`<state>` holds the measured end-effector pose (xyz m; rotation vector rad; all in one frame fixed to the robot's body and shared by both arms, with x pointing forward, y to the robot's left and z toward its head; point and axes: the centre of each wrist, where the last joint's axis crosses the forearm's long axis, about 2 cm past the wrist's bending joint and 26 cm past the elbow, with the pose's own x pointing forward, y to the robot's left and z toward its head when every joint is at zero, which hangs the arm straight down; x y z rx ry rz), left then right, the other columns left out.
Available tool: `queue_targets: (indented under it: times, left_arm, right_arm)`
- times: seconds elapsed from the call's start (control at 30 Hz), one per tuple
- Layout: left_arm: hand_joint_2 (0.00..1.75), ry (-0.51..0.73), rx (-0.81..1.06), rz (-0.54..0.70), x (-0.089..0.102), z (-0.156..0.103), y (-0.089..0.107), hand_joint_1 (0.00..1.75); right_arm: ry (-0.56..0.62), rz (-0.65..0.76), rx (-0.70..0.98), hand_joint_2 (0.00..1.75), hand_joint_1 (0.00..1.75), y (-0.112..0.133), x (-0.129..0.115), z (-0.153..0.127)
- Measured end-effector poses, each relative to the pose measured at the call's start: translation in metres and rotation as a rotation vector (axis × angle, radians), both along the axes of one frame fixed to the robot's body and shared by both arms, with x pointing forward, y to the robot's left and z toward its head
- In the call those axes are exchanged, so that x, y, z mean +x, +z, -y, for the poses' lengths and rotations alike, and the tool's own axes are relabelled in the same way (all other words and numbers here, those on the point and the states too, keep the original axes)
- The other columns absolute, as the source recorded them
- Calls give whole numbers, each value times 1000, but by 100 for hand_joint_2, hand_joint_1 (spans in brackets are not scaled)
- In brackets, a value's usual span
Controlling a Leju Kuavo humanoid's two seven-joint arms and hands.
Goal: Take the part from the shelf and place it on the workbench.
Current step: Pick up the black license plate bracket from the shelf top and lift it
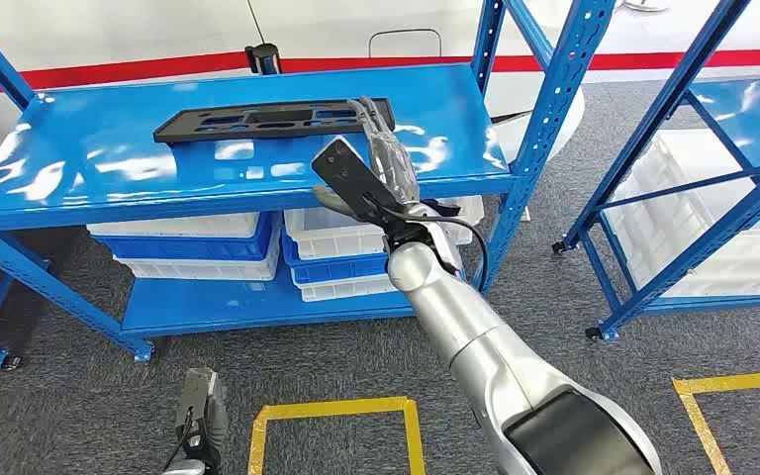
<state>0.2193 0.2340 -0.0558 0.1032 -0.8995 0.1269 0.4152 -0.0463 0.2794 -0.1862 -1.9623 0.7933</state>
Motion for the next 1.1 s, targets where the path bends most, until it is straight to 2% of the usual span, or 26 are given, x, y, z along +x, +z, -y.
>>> queue_targets:
  times: [0.2,0.43,0.7,0.83,1.1]
  left_arm:
    - [0,42,-29,-75,-22,0,-10,0]
    - [0,62,-36,-101,-31,-1,-14,0]
    - [0,170,-91,-163,-54,0,-23,0]
    - [0,207,-99,-181,-60,0,-25,0]
    - [0,240,-94,-254,-69,1,-28,0]
  right_arm:
    - [1,34,-1,175,0,8,3,1]
    - [-6,32,-15,175,0,5,5,4]
    - [-4,47,-25,175,0,6,6,6]
    - [4,51,-21,175,0,9,5,2]
    - [-15,41,-46,175,0,-2,1,2]
